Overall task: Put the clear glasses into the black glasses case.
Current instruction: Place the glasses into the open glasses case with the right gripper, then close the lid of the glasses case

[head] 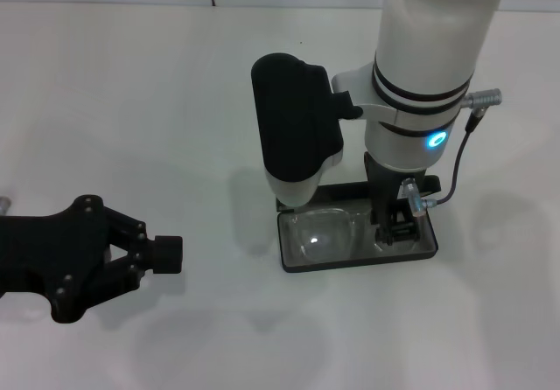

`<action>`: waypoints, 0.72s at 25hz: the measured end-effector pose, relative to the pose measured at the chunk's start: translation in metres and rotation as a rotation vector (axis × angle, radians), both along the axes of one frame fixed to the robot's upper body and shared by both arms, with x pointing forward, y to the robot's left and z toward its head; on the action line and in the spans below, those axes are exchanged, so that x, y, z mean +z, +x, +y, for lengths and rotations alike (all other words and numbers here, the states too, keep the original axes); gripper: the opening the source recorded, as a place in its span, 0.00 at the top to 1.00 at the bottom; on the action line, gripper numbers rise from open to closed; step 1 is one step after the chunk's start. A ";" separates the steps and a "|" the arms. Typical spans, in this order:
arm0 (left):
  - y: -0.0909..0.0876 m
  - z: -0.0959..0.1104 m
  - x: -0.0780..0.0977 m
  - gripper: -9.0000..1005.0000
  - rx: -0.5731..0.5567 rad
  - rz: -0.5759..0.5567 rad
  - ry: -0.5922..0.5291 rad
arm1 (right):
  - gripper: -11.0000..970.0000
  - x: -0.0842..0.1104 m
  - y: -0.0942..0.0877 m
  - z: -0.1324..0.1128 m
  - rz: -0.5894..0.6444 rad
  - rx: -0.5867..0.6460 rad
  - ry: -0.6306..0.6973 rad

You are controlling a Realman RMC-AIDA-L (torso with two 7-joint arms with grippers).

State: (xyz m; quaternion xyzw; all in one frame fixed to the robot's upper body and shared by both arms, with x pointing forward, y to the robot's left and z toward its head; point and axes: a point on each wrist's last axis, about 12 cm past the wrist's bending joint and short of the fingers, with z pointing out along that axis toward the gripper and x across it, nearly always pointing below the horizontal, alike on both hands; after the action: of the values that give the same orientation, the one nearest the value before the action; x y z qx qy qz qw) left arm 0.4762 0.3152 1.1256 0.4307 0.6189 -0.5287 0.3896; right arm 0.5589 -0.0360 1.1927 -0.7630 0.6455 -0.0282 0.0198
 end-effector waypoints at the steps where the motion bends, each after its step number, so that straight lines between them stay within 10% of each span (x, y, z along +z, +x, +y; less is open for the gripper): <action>1: 0.000 0.000 0.000 0.96 0.000 0.000 0.000 | 0.86 0.000 0.000 0.000 -0.001 0.000 0.002; 18: 0.006 0.005 0.006 0.96 0.066 0.031 -0.040 | 0.84 0.044 -0.031 -0.025 -0.103 -0.001 0.315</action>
State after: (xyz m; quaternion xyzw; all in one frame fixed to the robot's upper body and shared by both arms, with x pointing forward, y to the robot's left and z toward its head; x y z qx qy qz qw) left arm 0.4818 0.3200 1.1317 0.3941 0.6280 -0.5345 0.4058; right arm 0.5283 -0.0614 1.2365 -0.7477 0.6405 0.0342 0.1719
